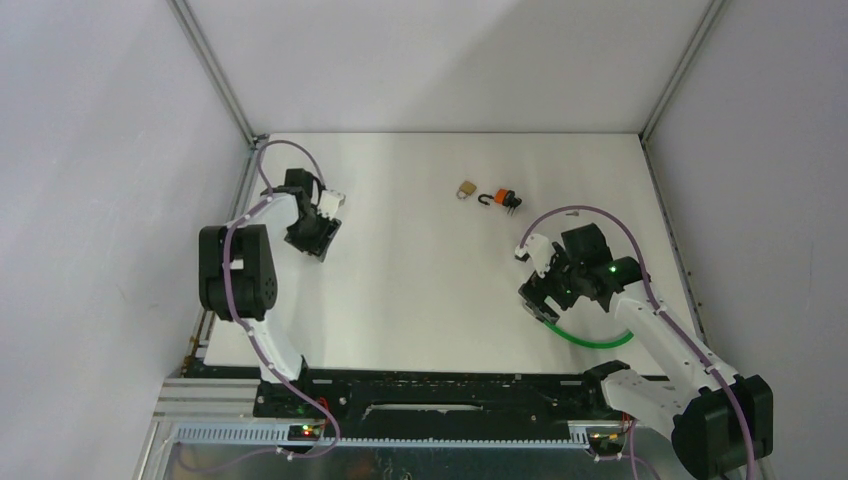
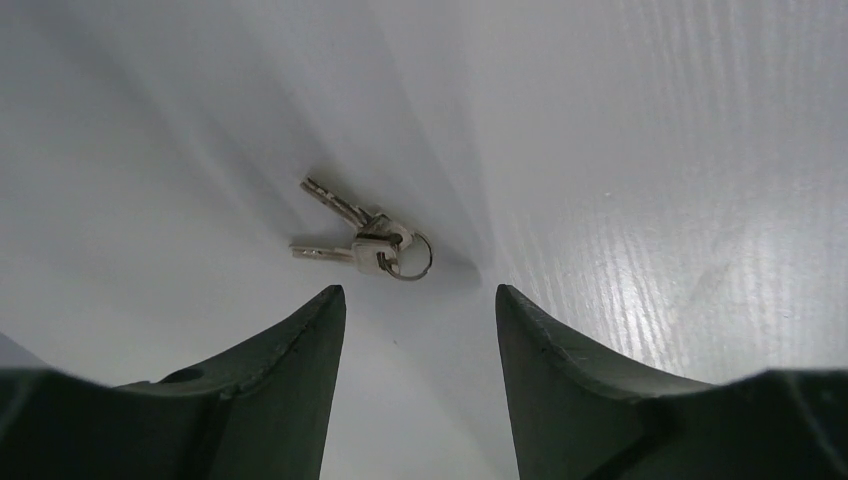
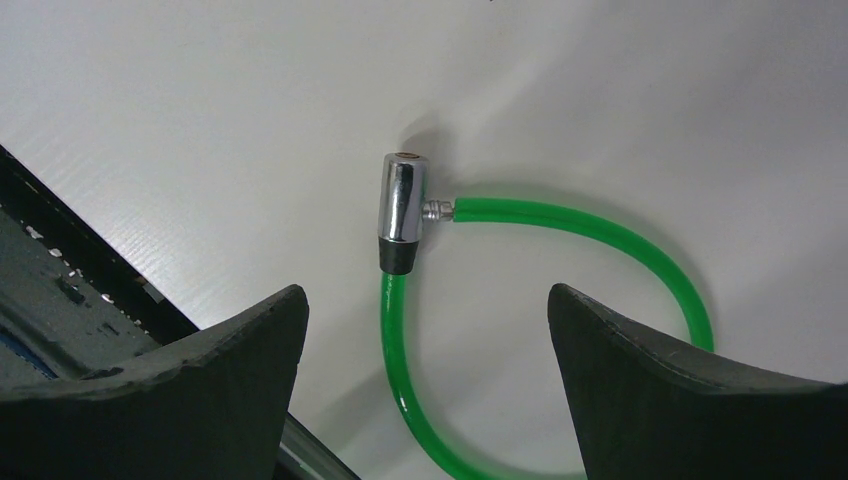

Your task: Unlock with the key

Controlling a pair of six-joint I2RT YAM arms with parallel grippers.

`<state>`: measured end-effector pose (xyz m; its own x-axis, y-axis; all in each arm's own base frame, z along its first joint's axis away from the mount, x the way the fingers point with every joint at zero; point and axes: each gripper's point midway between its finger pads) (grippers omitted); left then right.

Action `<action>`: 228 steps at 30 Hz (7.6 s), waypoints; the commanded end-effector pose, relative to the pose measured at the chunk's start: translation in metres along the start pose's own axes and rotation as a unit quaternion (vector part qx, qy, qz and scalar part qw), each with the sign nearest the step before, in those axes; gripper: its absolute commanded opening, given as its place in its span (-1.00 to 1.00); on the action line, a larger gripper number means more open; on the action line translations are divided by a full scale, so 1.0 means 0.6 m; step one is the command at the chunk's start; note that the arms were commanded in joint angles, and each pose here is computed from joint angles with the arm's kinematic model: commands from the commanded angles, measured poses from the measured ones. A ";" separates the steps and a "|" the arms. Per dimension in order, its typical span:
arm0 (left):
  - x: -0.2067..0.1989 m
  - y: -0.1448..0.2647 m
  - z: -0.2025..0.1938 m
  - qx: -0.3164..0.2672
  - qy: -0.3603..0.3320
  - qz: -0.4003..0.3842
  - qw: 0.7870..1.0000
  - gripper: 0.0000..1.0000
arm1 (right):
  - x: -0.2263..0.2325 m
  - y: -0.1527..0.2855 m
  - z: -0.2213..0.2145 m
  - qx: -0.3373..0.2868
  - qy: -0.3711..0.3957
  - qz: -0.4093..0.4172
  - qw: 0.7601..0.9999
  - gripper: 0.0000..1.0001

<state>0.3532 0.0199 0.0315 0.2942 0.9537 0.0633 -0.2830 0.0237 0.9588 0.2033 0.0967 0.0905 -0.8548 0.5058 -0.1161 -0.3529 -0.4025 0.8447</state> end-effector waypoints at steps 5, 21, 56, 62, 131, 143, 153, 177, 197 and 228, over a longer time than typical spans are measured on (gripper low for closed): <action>0.025 -0.005 0.036 -0.023 -0.040 0.022 0.999 0.21 | -0.008 0.003 0.005 -0.008 0.005 -0.009 1.000 0.83; 0.015 -0.014 0.042 -0.017 -0.070 -0.008 0.997 0.05 | -0.009 0.004 0.004 -0.008 0.001 -0.010 1.000 0.83; -0.048 -0.004 0.003 -0.023 -0.071 -0.089 0.993 -1.00 | -0.007 -0.001 0.001 -0.002 0.000 -0.003 1.000 0.83; -0.088 0.046 0.017 -0.067 -0.059 -0.137 0.987 -1.00 | -0.005 0.008 0.018 -0.019 0.005 -0.002 1.000 0.83; -0.601 0.512 -0.012 -0.220 -0.306 -0.599 0.707 -1.00 | 0.176 0.160 0.393 -0.388 0.282 0.222 0.849 -0.82; -0.595 0.506 0.009 -0.243 -0.305 -0.566 0.727 0.03 | 0.119 0.130 0.385 -0.329 0.301 0.096 0.890 -1.00; -0.584 0.515 0.081 -0.312 -0.256 -0.516 0.756 0.76 | 0.040 0.142 0.394 -0.259 0.360 -0.133 0.886 -1.00; -0.580 0.489 0.193 -0.253 -0.025 -0.561 0.788 0.52 | -0.017 0.190 0.397 -0.226 0.451 -0.414 0.758 -1.00; -0.609 0.501 0.199 -0.187 0.039 -0.640 0.745 0.30 | 0.022 0.151 0.365 -0.304 0.384 -0.238 0.838 -1.00; -0.618 0.492 0.156 -0.226 -0.101 -0.610 0.752 0.23 | 0.017 0.149 0.356 -0.325 0.316 -0.132 0.882 -1.00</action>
<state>0.2613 -0.3643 0.2716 0.4884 0.1665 -0.8566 0.0197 0.9793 0.2016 0.2542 0.2201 0.2586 -0.6203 0.1894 -0.7612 -0.6092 -0.7276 0.3154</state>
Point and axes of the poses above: each gripper's point midway between its finger pads, its own y axis back along the fingers, its own x axis along the line the jaws close on, z = x × y, and after that the axes turned 8 degrees about y, right-handed
